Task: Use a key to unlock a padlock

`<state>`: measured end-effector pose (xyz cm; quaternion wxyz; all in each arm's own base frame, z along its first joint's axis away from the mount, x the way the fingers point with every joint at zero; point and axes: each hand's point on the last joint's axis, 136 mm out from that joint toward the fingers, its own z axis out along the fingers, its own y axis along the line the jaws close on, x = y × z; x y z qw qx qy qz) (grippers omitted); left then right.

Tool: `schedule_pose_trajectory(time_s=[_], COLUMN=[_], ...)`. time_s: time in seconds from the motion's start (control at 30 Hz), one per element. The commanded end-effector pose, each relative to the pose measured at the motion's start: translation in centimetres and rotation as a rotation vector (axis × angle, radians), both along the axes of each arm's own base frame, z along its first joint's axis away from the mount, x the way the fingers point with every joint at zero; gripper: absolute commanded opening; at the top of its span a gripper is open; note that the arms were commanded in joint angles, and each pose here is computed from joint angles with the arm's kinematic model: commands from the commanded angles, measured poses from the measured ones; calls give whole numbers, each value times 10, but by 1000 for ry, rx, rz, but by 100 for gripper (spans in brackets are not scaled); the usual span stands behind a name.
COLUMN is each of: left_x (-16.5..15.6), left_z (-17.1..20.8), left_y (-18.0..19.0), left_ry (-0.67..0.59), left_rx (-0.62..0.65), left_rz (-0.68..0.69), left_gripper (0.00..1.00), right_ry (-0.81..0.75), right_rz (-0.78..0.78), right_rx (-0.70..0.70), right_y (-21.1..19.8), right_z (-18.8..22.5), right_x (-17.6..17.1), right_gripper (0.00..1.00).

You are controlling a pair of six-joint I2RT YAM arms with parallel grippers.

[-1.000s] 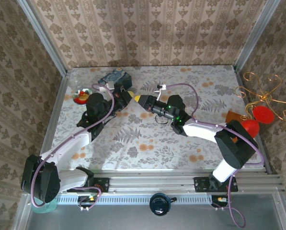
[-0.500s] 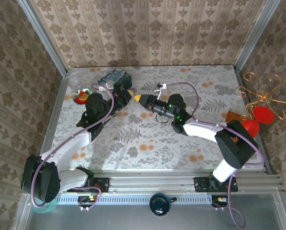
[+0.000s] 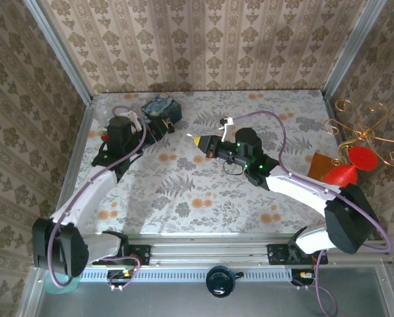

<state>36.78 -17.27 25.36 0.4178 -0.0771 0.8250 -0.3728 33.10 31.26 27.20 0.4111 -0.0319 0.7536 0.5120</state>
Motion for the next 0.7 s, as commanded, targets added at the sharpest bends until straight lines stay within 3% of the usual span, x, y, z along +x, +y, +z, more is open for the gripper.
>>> schedule_pose_trajectory(time_s=[0.0,0.27,0.67], left_x=[14,65,124], left_z=[-49,-120,-182], left_y=[15,3,-3], left_ry=[150,316,363], left_rx=[205,416,622], left_rz=[55,113,179], left_gripper=[57,60,63], right_ry=[-63,-83,-110], right_rz=[-42,-37,-1], right_rx=[-90,-99,-100], right_y=[-14,-22,-30], right_z=[4,0,0], right_x=[-6,-22,-41], right_gripper=[0,0,0])
